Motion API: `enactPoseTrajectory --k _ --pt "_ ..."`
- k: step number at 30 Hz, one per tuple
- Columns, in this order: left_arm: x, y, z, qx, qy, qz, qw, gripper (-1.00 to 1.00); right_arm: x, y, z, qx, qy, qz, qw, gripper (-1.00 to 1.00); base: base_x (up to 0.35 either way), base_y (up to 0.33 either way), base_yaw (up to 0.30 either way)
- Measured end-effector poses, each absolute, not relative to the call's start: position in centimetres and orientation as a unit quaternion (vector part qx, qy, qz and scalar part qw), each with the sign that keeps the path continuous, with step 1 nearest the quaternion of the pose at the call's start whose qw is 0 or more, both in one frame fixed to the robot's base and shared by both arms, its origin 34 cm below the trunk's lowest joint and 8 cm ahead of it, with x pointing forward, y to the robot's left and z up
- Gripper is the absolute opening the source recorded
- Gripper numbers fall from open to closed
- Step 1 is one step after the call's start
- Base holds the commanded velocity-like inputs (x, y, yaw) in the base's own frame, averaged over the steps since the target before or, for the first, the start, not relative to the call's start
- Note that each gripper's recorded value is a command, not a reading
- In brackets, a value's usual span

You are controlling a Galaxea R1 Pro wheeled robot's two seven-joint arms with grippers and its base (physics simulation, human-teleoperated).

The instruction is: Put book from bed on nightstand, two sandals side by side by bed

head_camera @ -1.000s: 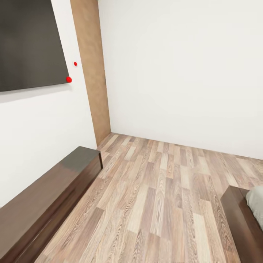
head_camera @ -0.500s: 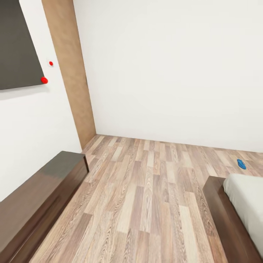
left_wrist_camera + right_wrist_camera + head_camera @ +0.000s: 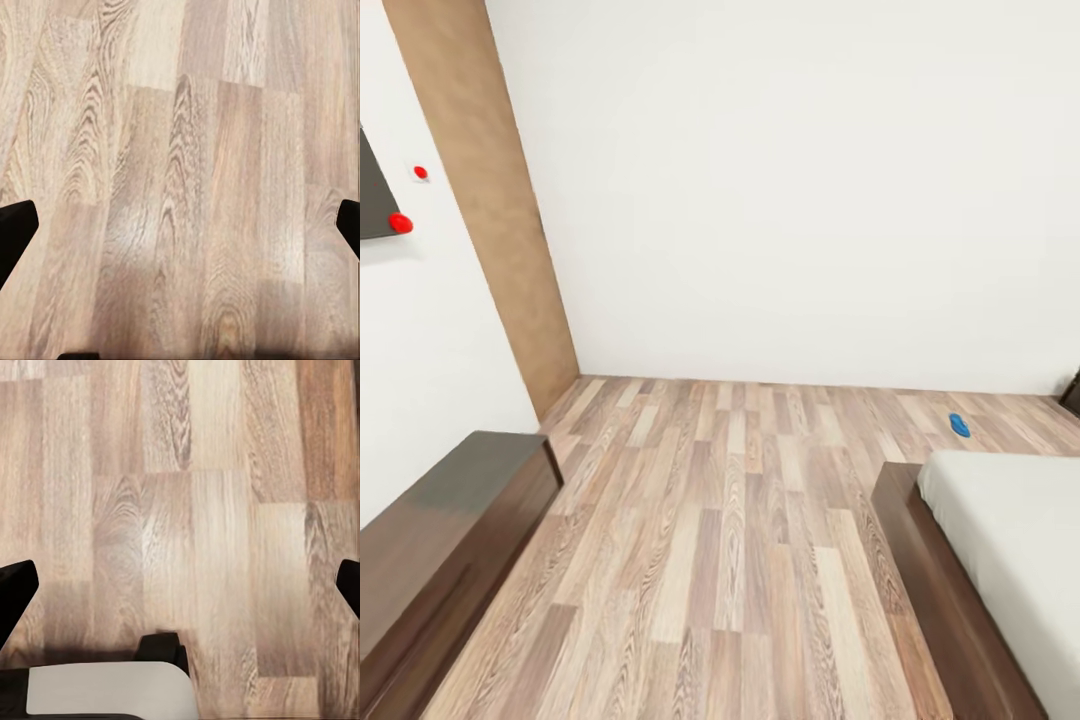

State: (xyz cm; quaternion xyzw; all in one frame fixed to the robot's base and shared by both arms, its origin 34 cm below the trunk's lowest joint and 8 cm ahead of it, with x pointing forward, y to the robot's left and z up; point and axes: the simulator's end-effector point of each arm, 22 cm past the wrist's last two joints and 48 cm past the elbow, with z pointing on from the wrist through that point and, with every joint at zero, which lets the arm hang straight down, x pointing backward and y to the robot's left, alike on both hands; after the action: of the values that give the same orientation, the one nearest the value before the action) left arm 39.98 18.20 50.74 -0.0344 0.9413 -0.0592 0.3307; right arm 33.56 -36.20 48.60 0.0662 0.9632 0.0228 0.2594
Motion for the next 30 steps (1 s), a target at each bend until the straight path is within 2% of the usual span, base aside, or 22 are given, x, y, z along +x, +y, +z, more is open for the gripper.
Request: enactPoseTrajectory --k 8,23,30 --pt "39.98 18.22 50.74 -0.034 0.941 -0.059 0.331 1.00 33.53 -36.13 48.59 0.066 0.963 0.025 0.259 1.00 0.000 0.000 -0.224" --pt "39.98 18.31 50.73 -0.035 0.941 -0.058 0.331 1.00 33.05 -35.90 48.38 0.066 0.965 0.028 0.254 1.00 0.003 0.000 -0.012" --pt "39.97 18.37 50.75 -0.035 0.941 -0.058 0.331 1.00 33.05 -36.05 48.43 0.067 0.964 0.026 0.254 1.00 0.236 0.000 0.000"
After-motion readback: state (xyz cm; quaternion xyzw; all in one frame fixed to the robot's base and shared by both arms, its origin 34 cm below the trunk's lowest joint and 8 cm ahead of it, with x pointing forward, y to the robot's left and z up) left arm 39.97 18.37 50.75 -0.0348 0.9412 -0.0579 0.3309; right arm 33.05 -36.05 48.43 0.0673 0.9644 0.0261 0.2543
